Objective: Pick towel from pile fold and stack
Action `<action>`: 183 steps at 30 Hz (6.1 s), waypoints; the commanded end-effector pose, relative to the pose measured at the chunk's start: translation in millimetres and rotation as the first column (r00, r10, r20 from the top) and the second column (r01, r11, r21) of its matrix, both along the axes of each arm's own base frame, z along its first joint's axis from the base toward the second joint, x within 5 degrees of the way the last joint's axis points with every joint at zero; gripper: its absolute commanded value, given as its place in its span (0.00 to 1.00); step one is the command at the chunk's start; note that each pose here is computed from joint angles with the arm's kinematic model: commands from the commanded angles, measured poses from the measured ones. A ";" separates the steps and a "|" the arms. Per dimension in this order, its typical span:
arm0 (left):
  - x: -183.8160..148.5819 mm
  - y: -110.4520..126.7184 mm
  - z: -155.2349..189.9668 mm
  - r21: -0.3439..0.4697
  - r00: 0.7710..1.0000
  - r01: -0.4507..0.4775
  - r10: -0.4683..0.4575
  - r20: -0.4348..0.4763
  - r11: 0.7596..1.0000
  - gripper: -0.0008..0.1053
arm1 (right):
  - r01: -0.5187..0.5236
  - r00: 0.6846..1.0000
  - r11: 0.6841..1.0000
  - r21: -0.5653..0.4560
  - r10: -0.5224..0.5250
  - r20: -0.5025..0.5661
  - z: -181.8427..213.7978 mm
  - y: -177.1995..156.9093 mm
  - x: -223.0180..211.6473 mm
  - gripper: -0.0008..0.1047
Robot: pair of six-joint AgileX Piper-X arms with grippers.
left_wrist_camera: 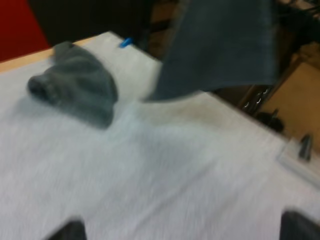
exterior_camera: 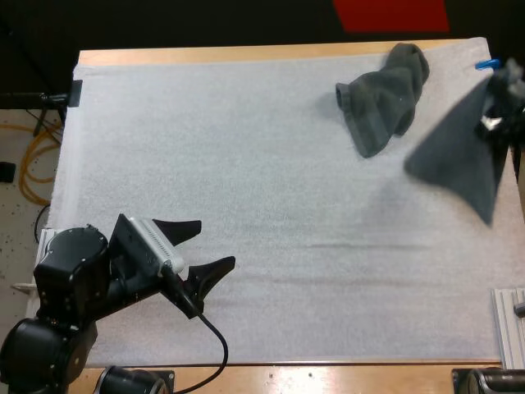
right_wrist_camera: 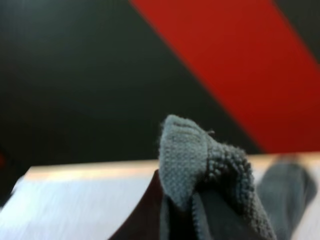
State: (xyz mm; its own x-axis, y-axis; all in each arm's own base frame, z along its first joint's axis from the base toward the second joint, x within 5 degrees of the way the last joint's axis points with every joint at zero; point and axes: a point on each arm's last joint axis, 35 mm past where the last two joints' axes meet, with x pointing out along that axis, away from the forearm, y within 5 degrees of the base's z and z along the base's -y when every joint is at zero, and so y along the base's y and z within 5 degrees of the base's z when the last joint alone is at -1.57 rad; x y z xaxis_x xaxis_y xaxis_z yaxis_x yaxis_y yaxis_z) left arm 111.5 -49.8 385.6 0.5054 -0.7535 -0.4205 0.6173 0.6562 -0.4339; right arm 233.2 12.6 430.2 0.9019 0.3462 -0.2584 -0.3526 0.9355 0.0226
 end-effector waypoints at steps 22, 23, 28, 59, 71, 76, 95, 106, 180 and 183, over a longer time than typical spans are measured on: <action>-2.9 0.9 -1.4 0.036 1.000 -0.003 0.004 -0.004 0.999 0.70 | -0.499 0.794 0.857 0.124 0.510 -0.331 -133.8 212.8 -4.5 0.01; -2.9 0.9 -1.4 0.036 1.000 -0.003 0.004 -0.004 0.999 0.70 | -0.524 0.773 0.842 0.124 0.532 -0.345 -137.5 221.3 -7.6 0.03; -2.9 0.9 -1.4 0.036 1.000 -0.003 0.004 -0.004 0.999 0.70 | -0.630 0.668 0.758 0.172 0.641 -0.378 -145.6 241.5 -19.2 0.38; -5.8 2.8 -7.3 0.087 0.999 -0.018 0.022 -0.042 0.996 0.70 | -0.509 0.676 0.856 -0.087 0.335 -0.657 -122.1 170.1 -75.8 0.73; -5.8 2.8 -7.3 0.094 0.999 -0.012 0.015 -0.032 0.996 0.70 | -0.435 0.643 0.886 -0.159 0.182 -0.744 -209.6 150.0 -89.7 0.66; -5.8 2.8 -7.3 0.094 0.999 -0.012 0.015 -0.032 0.996 0.70 | -0.432 0.657 0.890 -0.148 0.198 -0.727 -229.8 149.1 -90.5 0.45; -5.8 2.8 -7.3 0.094 0.999 -0.012 0.015 -0.032 0.996 0.70 | -0.453 0.640 0.851 -0.267 0.102 -0.761 -288.6 169.0 -69.5 0.45; -5.8 2.8 -7.3 0.094 0.999 -0.012 0.015 -0.032 0.996 0.70 | -0.468 0.618 0.836 -0.285 0.080 -0.782 -299.9 171.7 -67.1 0.02; 16.6 -42.9 -72.8 0.174 0.963 0.241 -0.213 -0.165 0.955 0.70 | -0.311 0.661 0.881 -0.356 -0.069 -0.747 -240.9 108.1 -118.1 0.01; 28.8 -56.2 -86.7 0.228 0.957 0.221 -0.166 -0.237 0.948 0.70 | -0.308 0.668 0.885 -0.350 -0.062 -0.742 -240.2 109.0 -117.3 0.01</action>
